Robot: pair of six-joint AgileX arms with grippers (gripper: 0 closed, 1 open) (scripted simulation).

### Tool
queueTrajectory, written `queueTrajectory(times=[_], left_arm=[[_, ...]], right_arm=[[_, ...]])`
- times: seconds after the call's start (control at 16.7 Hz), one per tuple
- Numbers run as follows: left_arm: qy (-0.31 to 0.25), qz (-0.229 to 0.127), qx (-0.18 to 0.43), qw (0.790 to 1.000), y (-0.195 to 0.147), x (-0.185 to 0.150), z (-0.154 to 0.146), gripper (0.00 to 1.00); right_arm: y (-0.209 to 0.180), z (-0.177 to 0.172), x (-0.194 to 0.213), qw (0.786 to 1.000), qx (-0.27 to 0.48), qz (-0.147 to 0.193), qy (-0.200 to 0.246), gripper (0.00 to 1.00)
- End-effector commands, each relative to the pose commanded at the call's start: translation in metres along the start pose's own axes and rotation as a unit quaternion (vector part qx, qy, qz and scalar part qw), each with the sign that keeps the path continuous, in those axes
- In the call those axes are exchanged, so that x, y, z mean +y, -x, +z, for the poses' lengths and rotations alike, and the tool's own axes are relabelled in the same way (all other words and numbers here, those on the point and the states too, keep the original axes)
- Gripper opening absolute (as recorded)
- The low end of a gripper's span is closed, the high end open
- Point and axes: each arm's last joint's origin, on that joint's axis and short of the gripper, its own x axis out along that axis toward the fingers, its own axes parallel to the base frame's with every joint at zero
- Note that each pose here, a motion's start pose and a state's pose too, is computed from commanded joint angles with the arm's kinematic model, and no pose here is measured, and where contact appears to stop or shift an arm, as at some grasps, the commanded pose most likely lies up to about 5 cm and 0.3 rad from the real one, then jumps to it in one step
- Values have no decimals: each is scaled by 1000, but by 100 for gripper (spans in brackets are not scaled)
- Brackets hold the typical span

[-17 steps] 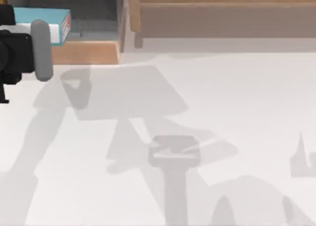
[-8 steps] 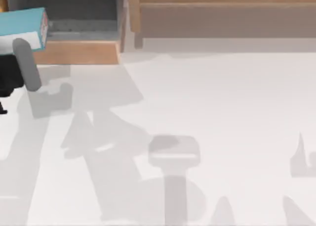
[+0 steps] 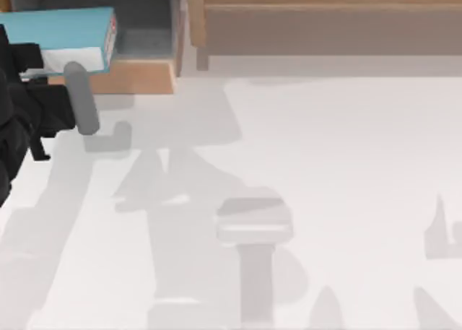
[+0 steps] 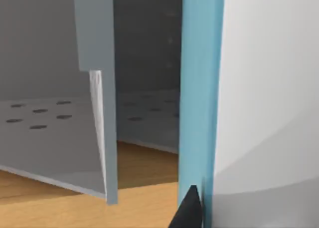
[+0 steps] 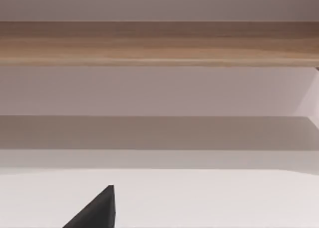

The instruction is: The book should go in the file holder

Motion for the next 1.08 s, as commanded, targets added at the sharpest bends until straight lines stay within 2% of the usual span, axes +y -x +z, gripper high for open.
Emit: queueTrajectory(times=[0.36,1.08], left_arm=[[-13,-5,-31,999,-26,0,27,0],[-12,-7,-29,999,-37,2,28,0]], right_arm=[[0,0,0,1000,0,0,0,100],[0,0,0,1000,0,0,0,100]])
